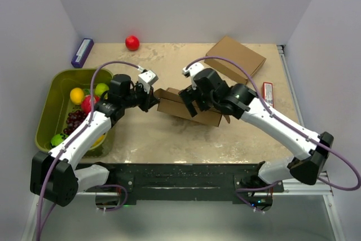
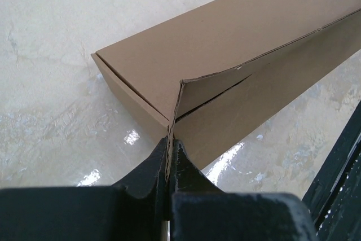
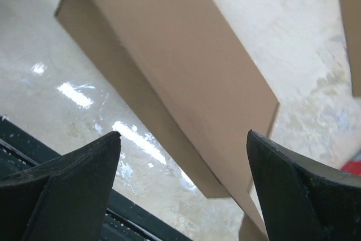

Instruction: Fold the paper box

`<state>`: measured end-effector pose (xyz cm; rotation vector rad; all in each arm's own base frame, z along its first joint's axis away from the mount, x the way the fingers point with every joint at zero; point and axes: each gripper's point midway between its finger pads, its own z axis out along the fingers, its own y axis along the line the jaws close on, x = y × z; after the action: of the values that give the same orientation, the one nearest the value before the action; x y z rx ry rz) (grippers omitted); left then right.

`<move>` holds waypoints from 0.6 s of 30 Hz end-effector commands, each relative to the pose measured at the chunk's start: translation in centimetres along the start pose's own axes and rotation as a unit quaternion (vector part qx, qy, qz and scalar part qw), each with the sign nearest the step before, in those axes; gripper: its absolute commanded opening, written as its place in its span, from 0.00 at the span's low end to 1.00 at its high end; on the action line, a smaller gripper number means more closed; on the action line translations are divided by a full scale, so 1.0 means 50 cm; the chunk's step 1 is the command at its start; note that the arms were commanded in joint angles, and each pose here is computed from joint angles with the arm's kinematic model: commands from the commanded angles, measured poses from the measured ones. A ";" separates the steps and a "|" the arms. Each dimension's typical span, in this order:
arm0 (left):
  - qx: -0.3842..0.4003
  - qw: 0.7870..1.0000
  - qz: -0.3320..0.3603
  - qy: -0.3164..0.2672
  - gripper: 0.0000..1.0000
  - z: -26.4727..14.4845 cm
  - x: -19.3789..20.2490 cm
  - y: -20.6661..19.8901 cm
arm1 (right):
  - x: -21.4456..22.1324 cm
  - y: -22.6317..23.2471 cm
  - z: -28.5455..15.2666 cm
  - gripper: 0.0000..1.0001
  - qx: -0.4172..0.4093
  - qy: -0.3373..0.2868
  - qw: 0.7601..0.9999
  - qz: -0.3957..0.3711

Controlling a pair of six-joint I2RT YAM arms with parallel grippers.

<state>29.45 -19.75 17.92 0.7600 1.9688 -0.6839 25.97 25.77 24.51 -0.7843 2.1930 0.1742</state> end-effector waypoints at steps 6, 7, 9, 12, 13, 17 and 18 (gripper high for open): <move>-0.022 1.000 -0.010 -0.008 0.00 0.006 -0.016 0.014 | 0.076 -0.155 -0.053 0.97 0.092 0.018 0.985 0.143; -0.024 1.000 -0.012 -0.008 0.00 0.006 -0.016 0.015 | 0.081 -0.158 -0.056 0.97 0.094 0.017 0.985 0.147; -0.025 1.000 -0.012 -0.007 0.00 0.007 -0.015 0.016 | 0.100 -0.165 -0.055 0.97 0.103 0.031 0.982 0.154; -0.026 1.000 -0.013 -0.005 0.00 0.009 -0.015 0.018 | 0.120 -0.170 -0.055 0.96 0.109 0.040 0.981 0.156; -0.027 1.000 -0.013 -0.005 0.00 0.009 -0.015 0.020 | 0.121 -0.169 -0.055 0.96 0.107 0.041 0.981 0.157; -0.033 0.999 -0.029 -0.001 0.00 0.010 -0.014 0.021 | 0.138 -0.164 -0.064 0.93 0.103 0.051 0.980 0.164; -0.033 0.999 -0.029 -0.001 0.00 0.010 -0.013 0.021 | 0.142 -0.164 -0.067 0.92 0.104 0.051 0.979 0.166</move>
<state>30.13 -19.19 16.81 0.7041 2.0266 -0.6456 26.24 15.47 22.30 -0.3585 2.3737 0.0577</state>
